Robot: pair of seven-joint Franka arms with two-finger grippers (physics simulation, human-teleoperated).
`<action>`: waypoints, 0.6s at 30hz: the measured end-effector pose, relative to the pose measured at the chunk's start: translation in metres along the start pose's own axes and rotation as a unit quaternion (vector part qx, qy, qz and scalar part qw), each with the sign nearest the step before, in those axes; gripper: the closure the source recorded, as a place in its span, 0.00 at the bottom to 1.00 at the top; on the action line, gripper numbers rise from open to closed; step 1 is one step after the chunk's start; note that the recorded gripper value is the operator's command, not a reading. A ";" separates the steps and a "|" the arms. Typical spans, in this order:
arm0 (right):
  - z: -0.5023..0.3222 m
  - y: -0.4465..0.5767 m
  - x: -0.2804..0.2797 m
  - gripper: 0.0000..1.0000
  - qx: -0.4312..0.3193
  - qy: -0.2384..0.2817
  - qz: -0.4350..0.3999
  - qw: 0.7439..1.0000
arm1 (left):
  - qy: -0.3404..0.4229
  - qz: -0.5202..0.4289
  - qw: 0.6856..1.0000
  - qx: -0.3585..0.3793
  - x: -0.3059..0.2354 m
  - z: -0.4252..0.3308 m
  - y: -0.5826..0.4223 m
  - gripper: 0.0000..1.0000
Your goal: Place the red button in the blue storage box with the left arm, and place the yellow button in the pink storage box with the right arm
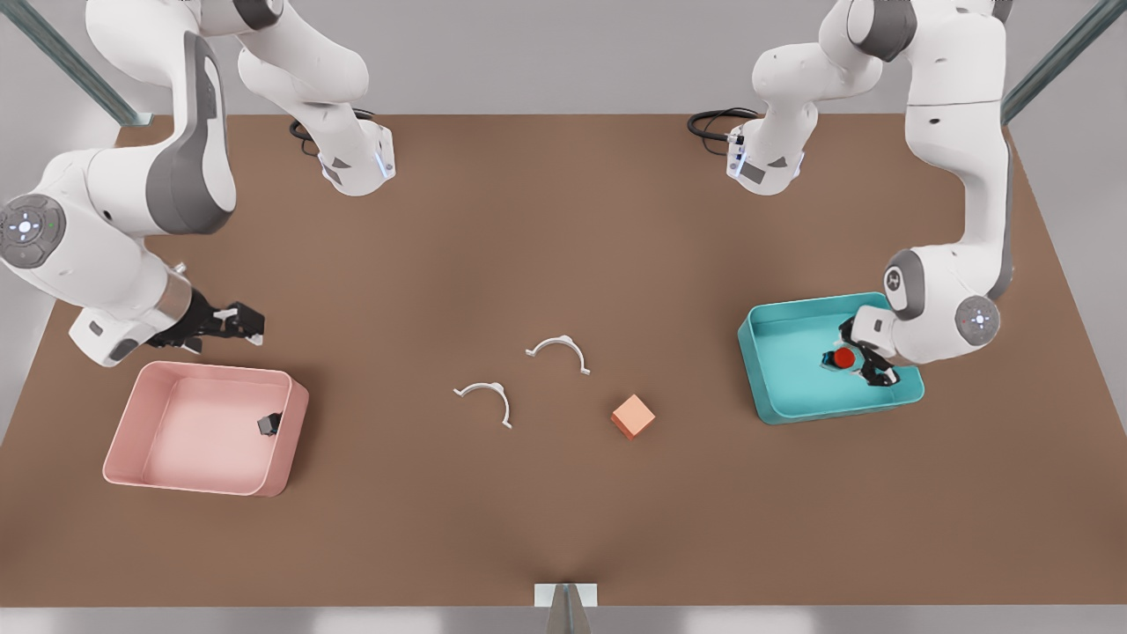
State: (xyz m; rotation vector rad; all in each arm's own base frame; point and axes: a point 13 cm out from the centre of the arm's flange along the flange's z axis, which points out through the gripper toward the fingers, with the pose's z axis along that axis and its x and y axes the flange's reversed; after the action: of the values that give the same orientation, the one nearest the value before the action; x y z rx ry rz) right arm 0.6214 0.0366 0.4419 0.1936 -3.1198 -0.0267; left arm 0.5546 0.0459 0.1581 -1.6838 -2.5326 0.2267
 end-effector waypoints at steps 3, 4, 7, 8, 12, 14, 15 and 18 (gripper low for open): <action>0.002 0.000 -0.001 0.00 -0.001 0.000 0.014 1.000 | -0.012 0.015 0.999 -0.027 -0.020 -0.034 0.003 0.00; 0.002 0.000 -0.001 0.00 -0.001 0.000 0.018 1.000 | -0.020 0.015 0.998 -0.051 -0.035 -0.066 0.007 0.00; 0.002 0.000 -0.002 0.00 -0.001 -0.001 0.030 1.000 | -0.057 -0.019 0.990 -0.128 -0.078 -0.177 0.040 0.00; 0.001 0.000 -0.002 0.00 -0.001 -0.001 0.033 0.999 | -0.068 -0.041 0.987 -0.142 -0.086 -0.202 0.043 0.00; 0.001 0.000 -0.002 0.00 0.000 -0.002 0.044 0.999 | -0.086 -0.124 0.971 -0.187 -0.108 -0.319 0.025 0.00; 0.001 -0.001 -0.002 0.00 0.001 -0.002 0.049 0.999 | -0.080 -0.174 0.966 -0.173 -0.101 -0.329 0.008 0.00; 0.001 -0.001 -0.002 0.00 0.002 -0.002 0.051 0.999 | -0.077 -0.198 0.963 -0.164 -0.097 -0.331 0.002 0.00; 0.001 -0.001 -0.002 0.00 0.002 -0.002 0.056 0.998 | -0.074 -0.261 0.952 -0.146 -0.102 -0.338 -0.005 0.00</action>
State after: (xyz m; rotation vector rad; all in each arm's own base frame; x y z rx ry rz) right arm 0.6237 0.0357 0.4410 0.0191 -3.1299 -0.0197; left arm 0.6435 -0.0257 0.4924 -1.0257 -3.1356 -0.0702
